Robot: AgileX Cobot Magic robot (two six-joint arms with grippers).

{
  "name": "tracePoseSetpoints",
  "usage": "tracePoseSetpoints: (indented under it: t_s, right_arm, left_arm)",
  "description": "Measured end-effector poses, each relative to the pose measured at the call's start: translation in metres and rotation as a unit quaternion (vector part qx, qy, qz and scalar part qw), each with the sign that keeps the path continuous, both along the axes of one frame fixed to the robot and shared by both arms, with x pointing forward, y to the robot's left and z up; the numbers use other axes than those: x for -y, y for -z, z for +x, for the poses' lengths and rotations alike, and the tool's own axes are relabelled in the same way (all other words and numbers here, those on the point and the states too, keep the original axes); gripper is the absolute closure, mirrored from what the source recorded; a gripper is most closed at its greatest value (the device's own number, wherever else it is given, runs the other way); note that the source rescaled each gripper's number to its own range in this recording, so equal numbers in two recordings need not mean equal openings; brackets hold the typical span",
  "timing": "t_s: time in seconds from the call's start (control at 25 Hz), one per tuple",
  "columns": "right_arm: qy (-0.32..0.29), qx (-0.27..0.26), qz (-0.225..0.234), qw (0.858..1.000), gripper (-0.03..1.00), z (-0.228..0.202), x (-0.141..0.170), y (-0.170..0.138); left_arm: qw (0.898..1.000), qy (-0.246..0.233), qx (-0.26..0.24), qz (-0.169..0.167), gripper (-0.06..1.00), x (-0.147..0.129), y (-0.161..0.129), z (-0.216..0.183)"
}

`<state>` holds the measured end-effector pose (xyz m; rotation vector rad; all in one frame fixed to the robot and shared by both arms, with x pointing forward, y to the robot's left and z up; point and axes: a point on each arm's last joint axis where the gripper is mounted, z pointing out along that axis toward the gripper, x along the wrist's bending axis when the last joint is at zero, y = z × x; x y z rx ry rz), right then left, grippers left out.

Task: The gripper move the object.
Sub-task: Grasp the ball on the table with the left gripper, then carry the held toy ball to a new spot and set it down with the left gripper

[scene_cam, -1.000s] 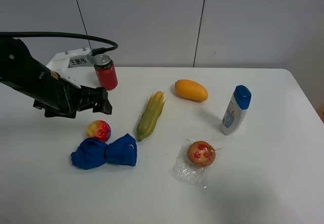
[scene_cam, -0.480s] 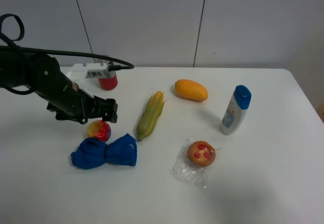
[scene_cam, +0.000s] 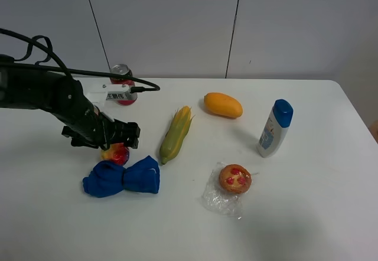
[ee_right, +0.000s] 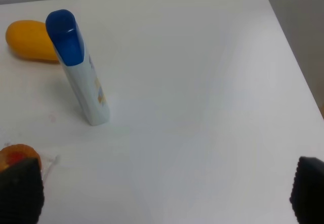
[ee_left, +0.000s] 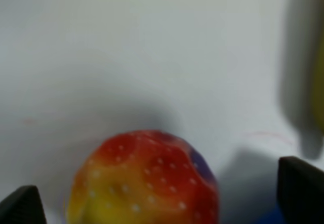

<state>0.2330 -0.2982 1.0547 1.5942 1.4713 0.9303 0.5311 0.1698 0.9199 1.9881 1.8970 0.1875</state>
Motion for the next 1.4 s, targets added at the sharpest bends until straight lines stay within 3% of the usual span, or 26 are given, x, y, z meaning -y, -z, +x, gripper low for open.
tracePoseSetpoints:
  t_s: [0.72,0.8,0.92,1.12,1.24,1.32,1.4]
  right_arm:
    - [0.0,0.0,0.0,1.0,-0.03,0.0,0.0,0.0]
    - [0.0,0.0,0.0,1.0,-0.03,0.0,0.0,0.0]
    - [0.0,0.0,0.0,1.0,-0.03,0.0,0.0,0.0]
    - [0.0,0.0,0.0,1.0,-0.03,0.0,0.0,0.0]
    - [0.0,0.0,0.0,1.0,-0.03,0.0,0.0,0.0]
    - [0.0,0.0,0.0,1.0,-0.03,0.0,0.0,0.0]
    - [0.0,0.0,0.0,1.0,-0.03,0.0,0.0,0.0]
  left_arm:
    - [0.999,-0.019,-0.038,0.013,0.2,-0.005,0.033,0.005]
    - [0.999,-0.019,-0.038,0.013,0.34,-0.005,0.033,0.005]
    - [0.999,-0.018,-0.036,0.013,0.94,-0.005,0.033,0.005]
    - [0.999,-0.013,-0.031,0.013,0.91,-0.005,0.029,0.005]
    - [1.0,0.008,-0.008,0.011,0.91,-0.001,0.007,0.012]
    - [0.998,0.055,0.036,0.013,0.91,0.007,-0.02,0.021]
    - [0.986,0.138,0.089,0.032,0.91,0.019,-0.047,0.028]
